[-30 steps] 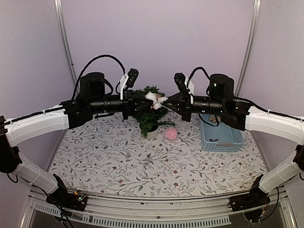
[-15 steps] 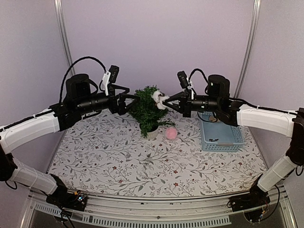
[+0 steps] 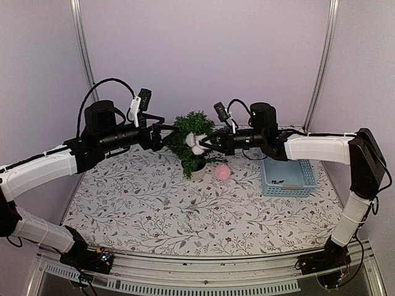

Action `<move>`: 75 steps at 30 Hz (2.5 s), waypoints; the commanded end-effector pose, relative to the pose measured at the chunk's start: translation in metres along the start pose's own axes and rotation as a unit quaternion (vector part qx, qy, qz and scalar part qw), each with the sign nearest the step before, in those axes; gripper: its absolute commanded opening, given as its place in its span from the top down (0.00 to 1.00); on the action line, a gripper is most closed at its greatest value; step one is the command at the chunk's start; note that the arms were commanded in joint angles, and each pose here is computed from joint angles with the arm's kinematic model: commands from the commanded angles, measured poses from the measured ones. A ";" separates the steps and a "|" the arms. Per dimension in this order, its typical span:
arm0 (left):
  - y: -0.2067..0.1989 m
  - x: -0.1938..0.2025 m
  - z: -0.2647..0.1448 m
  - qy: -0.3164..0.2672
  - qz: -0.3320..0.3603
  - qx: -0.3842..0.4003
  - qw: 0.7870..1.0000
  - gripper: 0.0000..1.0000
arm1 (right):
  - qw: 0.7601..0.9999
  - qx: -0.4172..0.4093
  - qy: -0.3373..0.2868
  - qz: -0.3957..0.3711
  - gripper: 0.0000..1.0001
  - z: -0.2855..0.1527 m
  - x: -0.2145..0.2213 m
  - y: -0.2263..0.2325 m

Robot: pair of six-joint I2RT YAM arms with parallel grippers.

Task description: Decorate the small christmas tree

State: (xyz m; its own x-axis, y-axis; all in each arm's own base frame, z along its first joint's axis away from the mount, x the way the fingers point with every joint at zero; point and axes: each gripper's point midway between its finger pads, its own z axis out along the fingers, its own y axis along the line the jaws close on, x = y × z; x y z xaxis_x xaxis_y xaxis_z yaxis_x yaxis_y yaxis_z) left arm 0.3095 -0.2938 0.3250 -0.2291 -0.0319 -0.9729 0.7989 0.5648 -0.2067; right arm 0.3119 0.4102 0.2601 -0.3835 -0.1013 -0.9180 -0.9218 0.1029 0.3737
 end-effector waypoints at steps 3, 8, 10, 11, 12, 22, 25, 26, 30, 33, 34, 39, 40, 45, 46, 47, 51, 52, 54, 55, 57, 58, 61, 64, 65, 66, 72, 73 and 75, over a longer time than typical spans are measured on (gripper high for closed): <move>0.003 -0.008 -0.008 -0.019 0.007 -0.007 1.000 0.00 | 0.995 0.093 -0.025 0.011 1.00 -0.005 -0.023 -0.035; 0.003 -0.008 -0.008 -0.020 0.008 -0.006 1.000 0.01 | 0.989 0.148 -0.007 0.018 1.00 -0.005 -0.018 -0.058; 0.003 -0.008 -0.008 -0.020 0.010 -0.006 1.000 0.01 | 0.987 0.160 0.000 0.020 1.00 -0.004 -0.015 -0.064; 0.003 -0.008 -0.008 -0.020 0.010 -0.007 1.000 0.01 | 0.986 0.166 0.006 0.020 1.00 -0.003 -0.012 -0.069; 0.003 -0.008 -0.007 -0.019 0.011 -0.006 1.000 0.01 | 0.985 0.173 0.011 0.021 1.00 -0.003 -0.010 -0.072; 0.005 -0.009 -0.007 -0.018 0.019 -0.010 1.000 0.01 | 0.980 0.198 0.031 0.013 0.85 -0.001 -0.002 -0.086; 0.005 -0.008 -0.006 -0.017 0.017 -0.009 1.000 0.01 | 0.978 0.206 0.027 0.010 0.76 -0.004 -0.007 -0.085; 0.005 -0.008 -0.007 -0.017 0.017 -0.009 1.000 0.01 | 0.977 0.210 0.025 0.009 0.73 -0.006 -0.009 -0.085; 0.005 -0.008 -0.007 -0.018 0.017 -0.009 1.000 0.01 | 0.975 0.221 0.012 -0.004 0.62 -0.014 -0.022 -0.078; 0.006 -0.009 -0.007 -0.019 0.019 -0.012 1.000 0.01 | 0.973 0.232 0.002 -0.011 0.54 -0.020 -0.032 -0.075; 0.006 -0.009 -0.007 -0.020 0.019 -0.014 1.000 0.01 | 0.971 0.237 -0.001 -0.014 0.52 -0.023 -0.036 -0.074; 0.009 -0.010 -0.007 -0.022 0.018 -0.022 0.999 0.01 | 0.965 0.260 -0.009 -0.024 0.42 -0.033 -0.045 -0.073; 0.010 -0.010 -0.007 -0.021 0.017 -0.024 0.999 0.01 | 0.965 0.261 -0.010 -0.026 0.42 -0.034 -0.046 -0.072; 0.014 -0.009 -0.008 -0.020 0.016 -0.034 0.999 0.00 | 0.962 0.272 -0.014 -0.031 0.40 -0.041 -0.051 -0.072; 0.014 -0.009 -0.008 -0.021 0.015 -0.036 0.999 0.01 | 0.961 0.274 -0.013 -0.030 0.40 -0.043 -0.051 -0.073; 0.014 -0.010 -0.009 -0.021 0.015 -0.037 0.999 0.01 | 0.961 0.276 -0.012 -0.029 0.40 -0.045 -0.050 -0.074; 0.017 -0.013 -0.014 -0.028 0.010 -0.046 0.998 0.01 | 0.959 0.283 -0.016 -0.021 0.40 -0.072 -0.049 -0.070; 0.018 -0.012 -0.014 -0.028 0.008 -0.048 0.998 0.01 | 0.958 0.287 -0.015 -0.014 0.39 -0.082 -0.044 -0.071; 0.023 -0.010 -0.015 -0.026 0.000 -0.055 0.998 0.01 | 0.953 0.303 -0.021 -0.004 0.37 -0.111 -0.039 -0.067; 0.025 -0.009 -0.015 -0.024 -0.005 -0.058 0.998 0.01 | 0.949 0.315 -0.021 0.007 0.37 -0.125 -0.034 -0.071; 0.030 -0.005 -0.014 -0.018 -0.017 -0.063 0.998 0.01 | 0.936 0.349 -0.023 0.035 0.37 -0.162 -0.024 -0.078; 0.031 -0.003 -0.013 -0.015 -0.021 -0.063 0.998 0.01 | 0.928 0.367 -0.024 0.048 0.37 -0.181 -0.018 -0.083; 0.034 0.002 -0.010 -0.008 -0.031 -0.065 0.997 0.01 | 0.901 0.421 -0.023 0.098 0.38 -0.231 0.006 -0.105; 0.037 0.004 -0.009 -0.007 -0.036 -0.068 0.997 0.01 | 0.866 0.483 -0.013 0.129 0.39 -0.273 0.028 -0.132; 0.037 0.004 -0.009 -0.007 -0.035 -0.069 0.997 0.01 | 0.854 0.502 -0.011 0.133 0.40 -0.285 0.032 -0.139; 0.037 0.004 -0.009 -0.009 -0.033 -0.069 0.997 0.01 | 0.843 0.520 -0.006 0.140 0.40 -0.294 0.037 -0.149; 0.043 -0.001 -0.016 -0.028 -0.030 -0.092 0.995 0.01 | 0.780 0.597 0.010 0.190 0.43 -0.329 0.074 -0.201; 0.045 -0.003 -0.018 -0.032 -0.031 -0.099 0.994 0.01 | 0.771 0.603 0.012 0.204 0.43 -0.332 0.086 -0.210; 0.050 -0.003 -0.021 -0.041 -0.039 -0.116 0.992 0.01 | 0.762 0.609 0.000 0.219 0.43 -0.334 0.095 -0.222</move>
State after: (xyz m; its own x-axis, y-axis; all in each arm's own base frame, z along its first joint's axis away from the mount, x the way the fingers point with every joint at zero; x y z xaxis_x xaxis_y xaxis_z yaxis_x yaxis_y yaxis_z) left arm 0.3318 -0.2655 0.3100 -0.2664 -0.0834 -0.9603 0.6863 0.6831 -0.2497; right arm 0.4447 0.0690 0.1530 -0.6471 0.1285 -0.7515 -0.0929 0.9651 0.2449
